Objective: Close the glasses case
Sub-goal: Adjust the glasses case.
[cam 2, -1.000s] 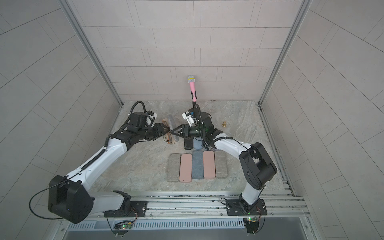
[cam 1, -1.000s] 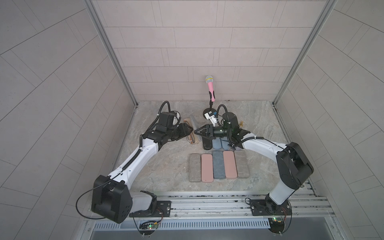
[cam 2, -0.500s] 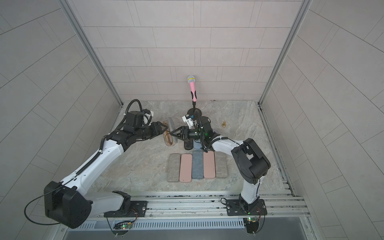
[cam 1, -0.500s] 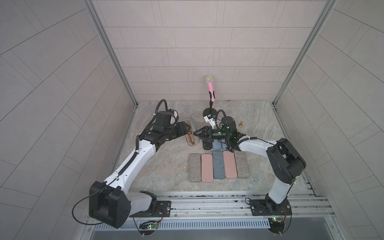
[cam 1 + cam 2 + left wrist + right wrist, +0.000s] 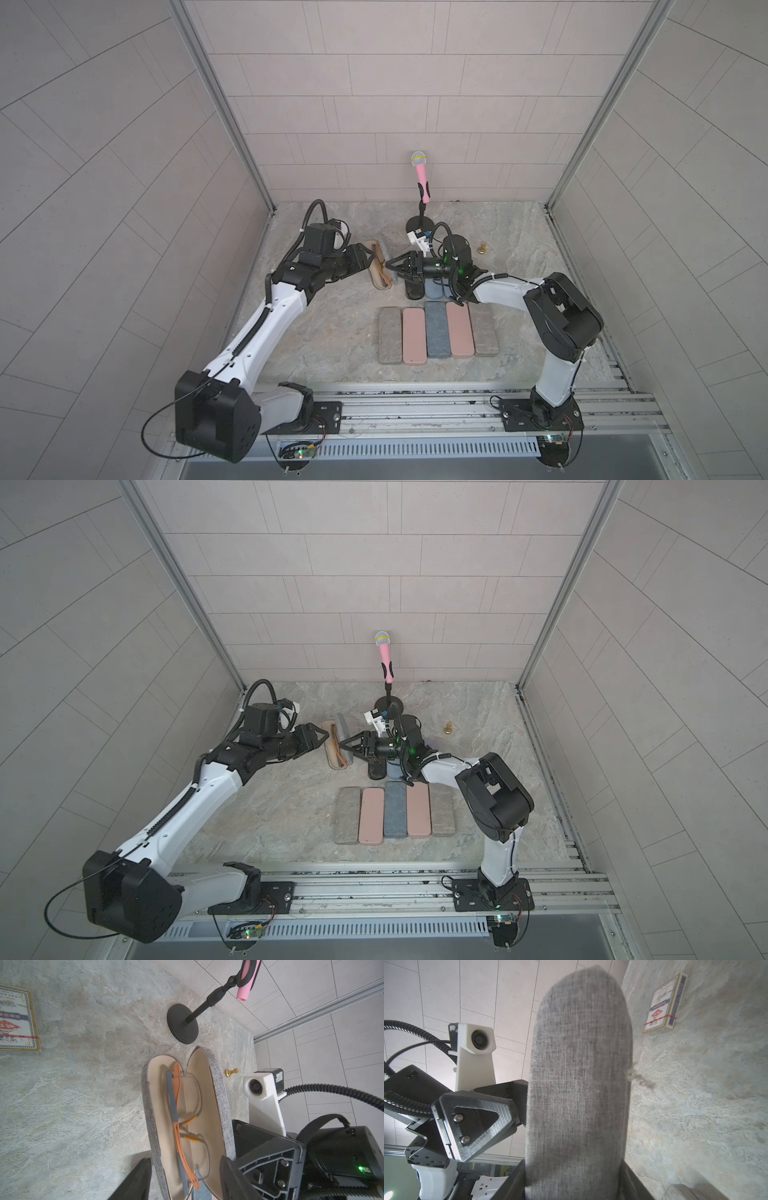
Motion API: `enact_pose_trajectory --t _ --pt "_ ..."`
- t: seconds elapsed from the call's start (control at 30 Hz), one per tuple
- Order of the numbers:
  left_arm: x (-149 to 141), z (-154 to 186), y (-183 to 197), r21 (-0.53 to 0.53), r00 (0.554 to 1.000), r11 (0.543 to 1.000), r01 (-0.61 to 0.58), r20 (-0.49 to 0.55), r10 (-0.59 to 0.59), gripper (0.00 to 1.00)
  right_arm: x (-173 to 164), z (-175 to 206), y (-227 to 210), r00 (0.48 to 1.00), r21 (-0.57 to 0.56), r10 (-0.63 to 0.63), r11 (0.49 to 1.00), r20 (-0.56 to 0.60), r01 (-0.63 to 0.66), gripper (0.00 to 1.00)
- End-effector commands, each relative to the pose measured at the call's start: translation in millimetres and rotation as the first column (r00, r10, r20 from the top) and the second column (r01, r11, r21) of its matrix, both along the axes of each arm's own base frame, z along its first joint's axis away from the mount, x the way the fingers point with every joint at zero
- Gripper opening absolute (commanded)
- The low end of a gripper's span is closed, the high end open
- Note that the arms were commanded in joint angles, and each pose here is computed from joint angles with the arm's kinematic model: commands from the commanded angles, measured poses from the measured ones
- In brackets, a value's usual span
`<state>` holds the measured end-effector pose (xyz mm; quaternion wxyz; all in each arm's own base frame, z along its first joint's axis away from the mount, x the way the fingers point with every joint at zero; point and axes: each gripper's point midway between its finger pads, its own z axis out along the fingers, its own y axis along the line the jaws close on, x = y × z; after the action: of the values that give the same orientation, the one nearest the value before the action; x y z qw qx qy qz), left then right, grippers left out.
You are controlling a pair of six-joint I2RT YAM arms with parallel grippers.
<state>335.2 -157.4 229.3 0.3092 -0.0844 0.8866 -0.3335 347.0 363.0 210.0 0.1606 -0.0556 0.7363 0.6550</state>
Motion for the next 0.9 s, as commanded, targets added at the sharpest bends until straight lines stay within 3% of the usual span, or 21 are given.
enact_pose_trajectory --t 0.0,0.13,0.37,0.57,0.87 --pt "-4.7 -6.9 3.3 -0.009 1.000 1.000 -0.008 0.001 0.008 0.59 -5.5 23.5 -1.1 0.997 0.019 0.024 0.999 0.076 -0.025 0.17" --pt "-7.2 -4.4 3.8 -0.028 1.000 1.000 -0.011 0.007 0.011 0.59 -4.3 38.7 -0.3 0.997 0.122 0.030 0.992 0.075 -0.039 0.17" --pt "-11.4 -1.2 8.6 0.003 1.000 1.000 -0.010 0.015 0.010 0.60 2.1 35.6 5.1 0.999 0.187 0.036 0.982 0.033 -0.042 0.17" --pt "-5.5 -10.7 4.8 -0.004 1.000 1.000 -0.001 0.000 0.001 0.43 -1.2 38.9 8.7 0.998 0.195 0.045 0.980 0.034 -0.050 0.17" --pt "-4.4 -21.6 7.7 0.023 1.000 1.000 -0.009 -0.018 0.010 0.43 -5.9 53.4 13.3 0.997 0.237 0.059 0.969 0.046 -0.069 0.17"
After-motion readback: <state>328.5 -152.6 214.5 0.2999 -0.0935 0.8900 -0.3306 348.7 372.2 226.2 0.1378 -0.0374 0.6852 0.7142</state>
